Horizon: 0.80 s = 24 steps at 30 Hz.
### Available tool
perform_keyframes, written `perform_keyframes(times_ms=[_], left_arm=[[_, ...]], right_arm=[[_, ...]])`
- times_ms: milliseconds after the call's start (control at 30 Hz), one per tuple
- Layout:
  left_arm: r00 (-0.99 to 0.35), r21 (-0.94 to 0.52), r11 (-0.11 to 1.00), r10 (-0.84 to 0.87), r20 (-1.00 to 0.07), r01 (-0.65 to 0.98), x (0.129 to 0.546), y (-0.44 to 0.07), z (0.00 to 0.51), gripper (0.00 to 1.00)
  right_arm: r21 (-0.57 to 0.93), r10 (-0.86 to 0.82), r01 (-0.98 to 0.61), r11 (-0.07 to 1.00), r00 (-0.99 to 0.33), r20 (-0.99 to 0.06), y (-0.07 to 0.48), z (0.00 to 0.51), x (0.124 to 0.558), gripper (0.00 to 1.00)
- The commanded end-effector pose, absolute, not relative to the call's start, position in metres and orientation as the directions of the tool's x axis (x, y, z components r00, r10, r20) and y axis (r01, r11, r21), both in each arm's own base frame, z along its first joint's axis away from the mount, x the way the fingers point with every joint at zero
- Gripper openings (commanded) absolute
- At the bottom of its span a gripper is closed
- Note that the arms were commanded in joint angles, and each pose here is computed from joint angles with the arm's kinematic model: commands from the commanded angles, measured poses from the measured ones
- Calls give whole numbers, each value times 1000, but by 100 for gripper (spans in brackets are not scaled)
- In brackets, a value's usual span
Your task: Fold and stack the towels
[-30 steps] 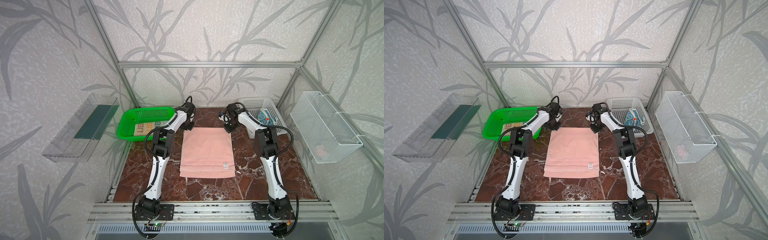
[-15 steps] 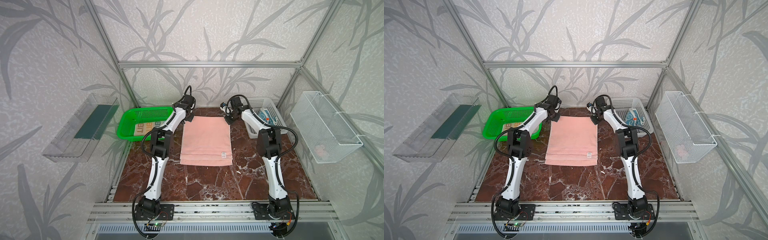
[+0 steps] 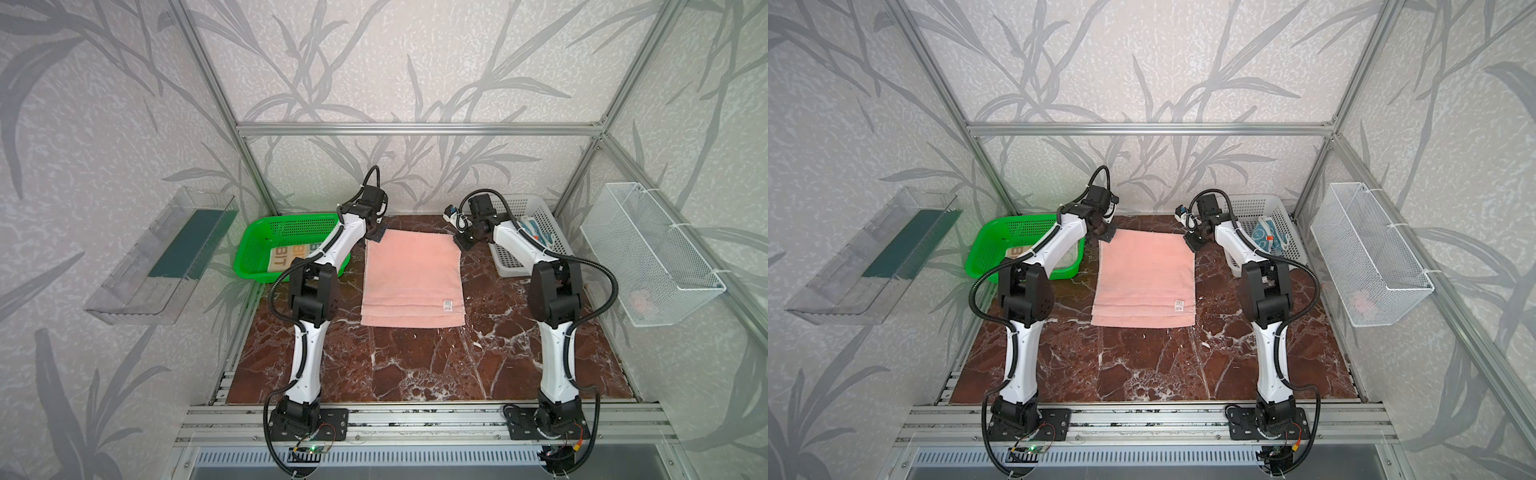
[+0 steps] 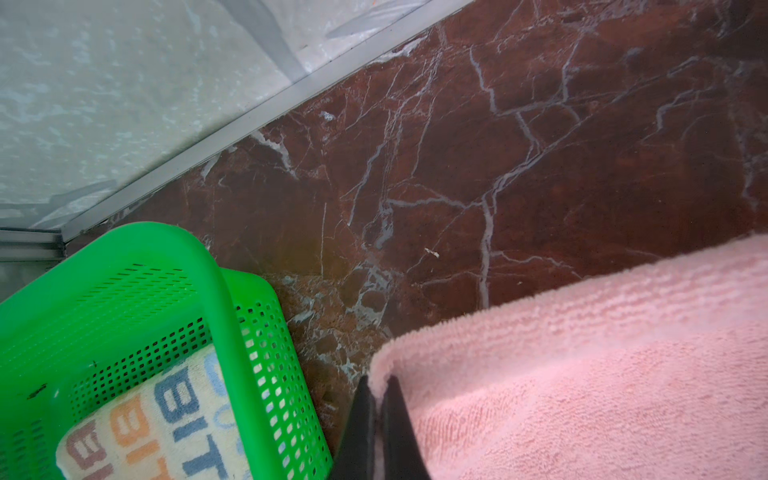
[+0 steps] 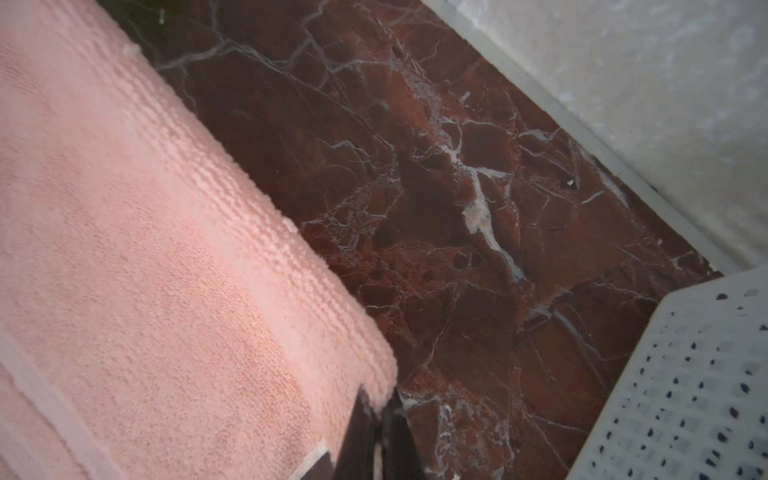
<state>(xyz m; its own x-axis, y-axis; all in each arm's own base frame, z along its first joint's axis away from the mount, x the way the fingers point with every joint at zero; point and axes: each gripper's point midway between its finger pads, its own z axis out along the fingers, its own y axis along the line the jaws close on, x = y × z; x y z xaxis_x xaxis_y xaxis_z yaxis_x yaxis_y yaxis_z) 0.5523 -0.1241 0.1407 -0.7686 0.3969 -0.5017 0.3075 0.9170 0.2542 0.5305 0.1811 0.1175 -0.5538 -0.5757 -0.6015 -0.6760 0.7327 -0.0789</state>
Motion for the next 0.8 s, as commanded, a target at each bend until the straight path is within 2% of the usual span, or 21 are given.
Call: perform_keyframes(times_ms=[0, 400, 767], left_arm=[[-770, 254, 915, 402, -495, 314, 538, -117, 155, 0], [-782, 204, 910, 415, -465, 361, 479, -122, 160, 0], [-830, 134, 933, 359, -428, 335, 426, -122, 148, 0]], right_arm=[[-89, -551, -688, 721, -489, -676, 184, 149, 524, 0], [-8, -530, -705, 709, -525, -666, 179, 156, 466, 0], [126, -519, -700, 703, -626, -582, 177, 132, 411, 0]])
